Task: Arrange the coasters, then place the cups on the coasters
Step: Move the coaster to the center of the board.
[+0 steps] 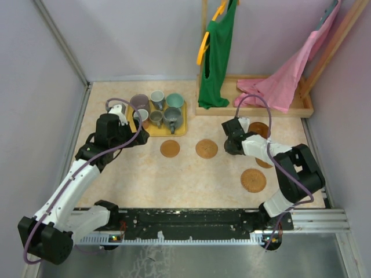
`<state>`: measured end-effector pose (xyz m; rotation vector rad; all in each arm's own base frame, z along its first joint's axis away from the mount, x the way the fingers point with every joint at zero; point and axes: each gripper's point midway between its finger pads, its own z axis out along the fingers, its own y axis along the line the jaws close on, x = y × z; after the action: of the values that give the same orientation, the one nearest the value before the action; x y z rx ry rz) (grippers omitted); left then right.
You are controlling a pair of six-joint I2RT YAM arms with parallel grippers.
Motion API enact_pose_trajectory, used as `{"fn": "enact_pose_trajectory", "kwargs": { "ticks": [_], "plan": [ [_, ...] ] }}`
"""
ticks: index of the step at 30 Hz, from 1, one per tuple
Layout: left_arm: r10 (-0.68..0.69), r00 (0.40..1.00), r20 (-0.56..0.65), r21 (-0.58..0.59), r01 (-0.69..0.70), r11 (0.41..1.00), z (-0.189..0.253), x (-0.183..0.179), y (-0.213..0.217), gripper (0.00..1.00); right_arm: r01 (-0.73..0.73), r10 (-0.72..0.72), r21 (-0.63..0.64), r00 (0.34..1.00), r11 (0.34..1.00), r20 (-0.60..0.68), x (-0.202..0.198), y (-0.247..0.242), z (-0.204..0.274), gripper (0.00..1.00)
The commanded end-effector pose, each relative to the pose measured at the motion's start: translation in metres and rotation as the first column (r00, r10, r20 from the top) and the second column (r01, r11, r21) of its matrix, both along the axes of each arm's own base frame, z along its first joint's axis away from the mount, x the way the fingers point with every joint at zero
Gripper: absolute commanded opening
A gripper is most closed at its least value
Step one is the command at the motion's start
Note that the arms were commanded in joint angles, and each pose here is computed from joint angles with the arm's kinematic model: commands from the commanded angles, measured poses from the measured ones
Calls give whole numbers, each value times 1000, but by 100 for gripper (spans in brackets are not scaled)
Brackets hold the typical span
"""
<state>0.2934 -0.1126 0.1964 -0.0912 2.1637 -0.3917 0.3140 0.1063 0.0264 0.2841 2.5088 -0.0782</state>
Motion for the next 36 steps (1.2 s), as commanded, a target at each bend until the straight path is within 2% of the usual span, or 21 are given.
{"fn": "enact_pose_trajectory", "kwargs": {
  "ticks": [1,17,28,36],
  "plan": [
    [-1,1000,18,-10,1,1000,3,0,0,97,44,-47,-32,993,999,-107,-36,-13,-15,29],
    [0,1000,20,-17,0,1000,6,0,0,97,92,-100,-73,989,993,-110,-43,-25,-13,29],
    [-6,1000,28,-15,7,1000,8,0,-1,97,87,-85,-73,996,993,33,-15,-25,39,33],
    [-12,1000,19,-17,13,1000,3,-2,-2,97,76,-75,-77,997,994,15,-12,-21,23,33]
  ]
}}
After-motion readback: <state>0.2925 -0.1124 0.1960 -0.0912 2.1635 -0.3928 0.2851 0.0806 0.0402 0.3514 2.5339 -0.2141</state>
